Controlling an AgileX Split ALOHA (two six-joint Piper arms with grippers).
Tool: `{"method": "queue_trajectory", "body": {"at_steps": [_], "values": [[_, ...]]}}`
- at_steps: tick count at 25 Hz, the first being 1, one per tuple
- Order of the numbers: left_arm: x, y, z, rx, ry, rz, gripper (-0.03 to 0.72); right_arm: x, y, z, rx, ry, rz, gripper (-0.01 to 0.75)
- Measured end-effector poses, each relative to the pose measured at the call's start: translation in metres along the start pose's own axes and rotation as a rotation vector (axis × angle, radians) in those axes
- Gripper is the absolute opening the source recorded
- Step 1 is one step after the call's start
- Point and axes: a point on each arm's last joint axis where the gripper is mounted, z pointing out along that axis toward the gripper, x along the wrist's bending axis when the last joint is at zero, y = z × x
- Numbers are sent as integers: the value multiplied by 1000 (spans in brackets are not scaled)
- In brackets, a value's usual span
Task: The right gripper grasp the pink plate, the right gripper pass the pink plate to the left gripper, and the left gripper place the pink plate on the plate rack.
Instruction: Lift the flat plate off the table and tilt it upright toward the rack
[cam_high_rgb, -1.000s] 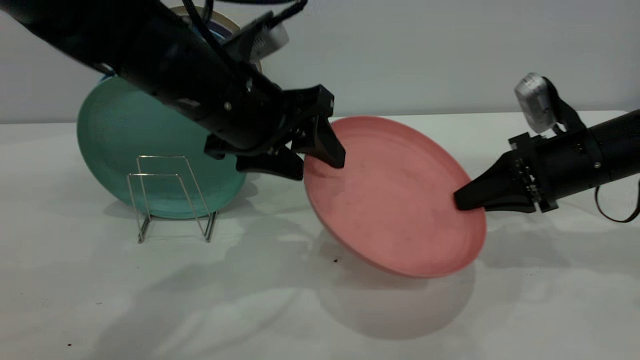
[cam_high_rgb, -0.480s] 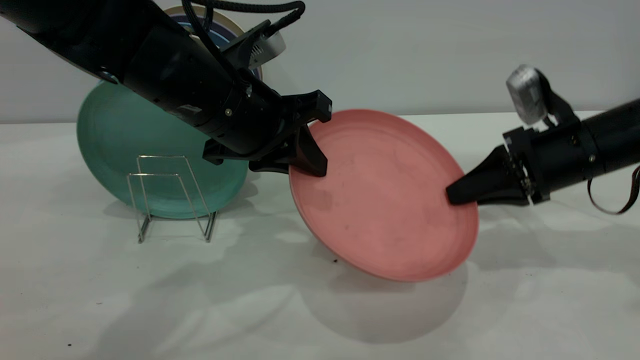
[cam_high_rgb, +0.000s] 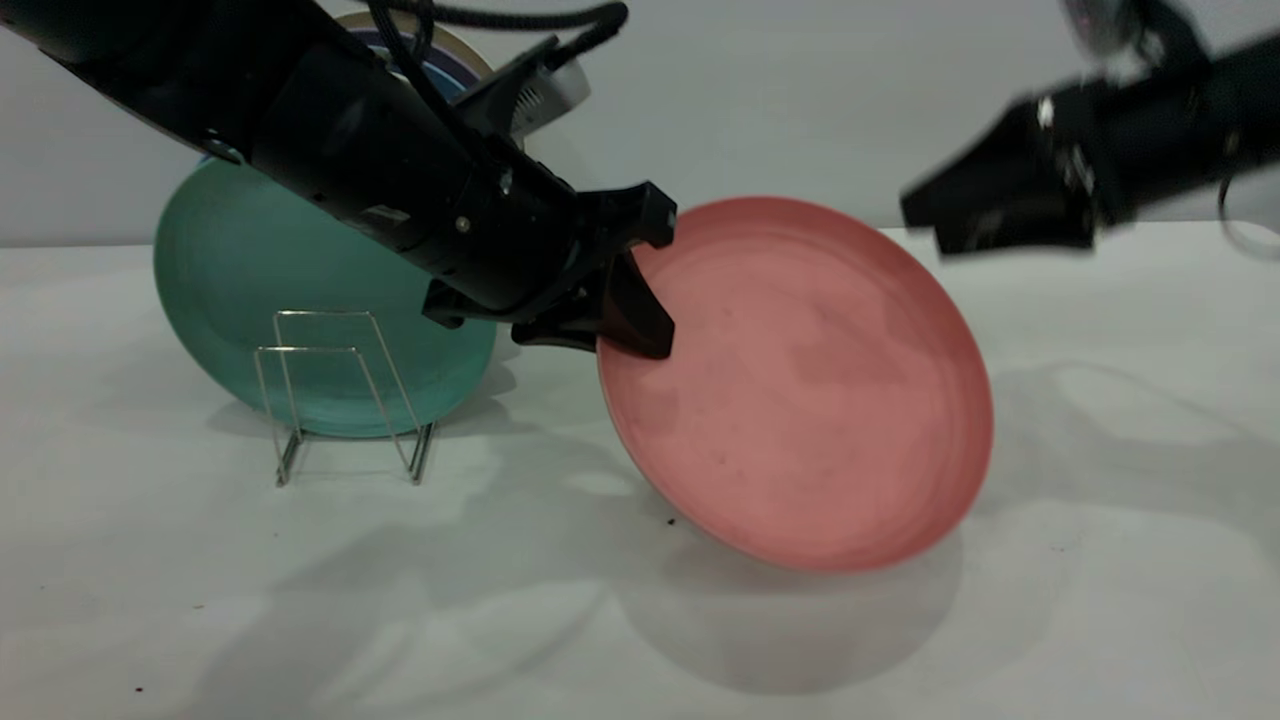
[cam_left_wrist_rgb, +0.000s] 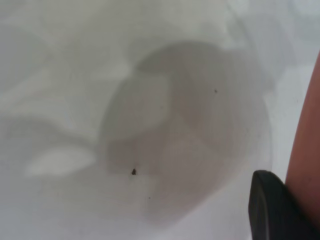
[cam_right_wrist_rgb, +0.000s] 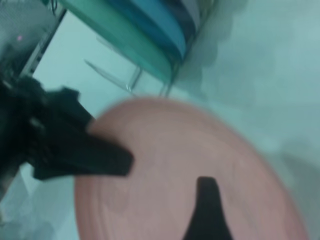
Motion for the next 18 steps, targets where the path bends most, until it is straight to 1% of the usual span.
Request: {"method": "queue_trajectory", "body": {"at_steps": [2, 4, 7, 10, 13, 16, 18], "values": [[-3, 2, -4, -9, -5, 42, 62, 14, 14, -17, -40, -13, -38, 639], [-8, 7, -14, -35, -10, 111, 62, 32, 29, -38, -75, -28, -81, 640], [-18, 19, -43, -85, -20, 297, 60, 67, 45, -73, -83, -36, -143, 599], [-23, 32, -88, -146, 6, 513, 60, 112, 49, -107, -23, -49, -175, 538], [-26, 41, -140, -210, 80, 717, 60, 153, 46, -137, 33, -117, -180, 477], [-24, 43, -185, -250, 183, 874, 60, 191, 39, -164, 34, -211, -185, 422], [-20, 42, -211, -256, 252, 956, 60, 210, 29, -178, 38, -269, -191, 399]]}}
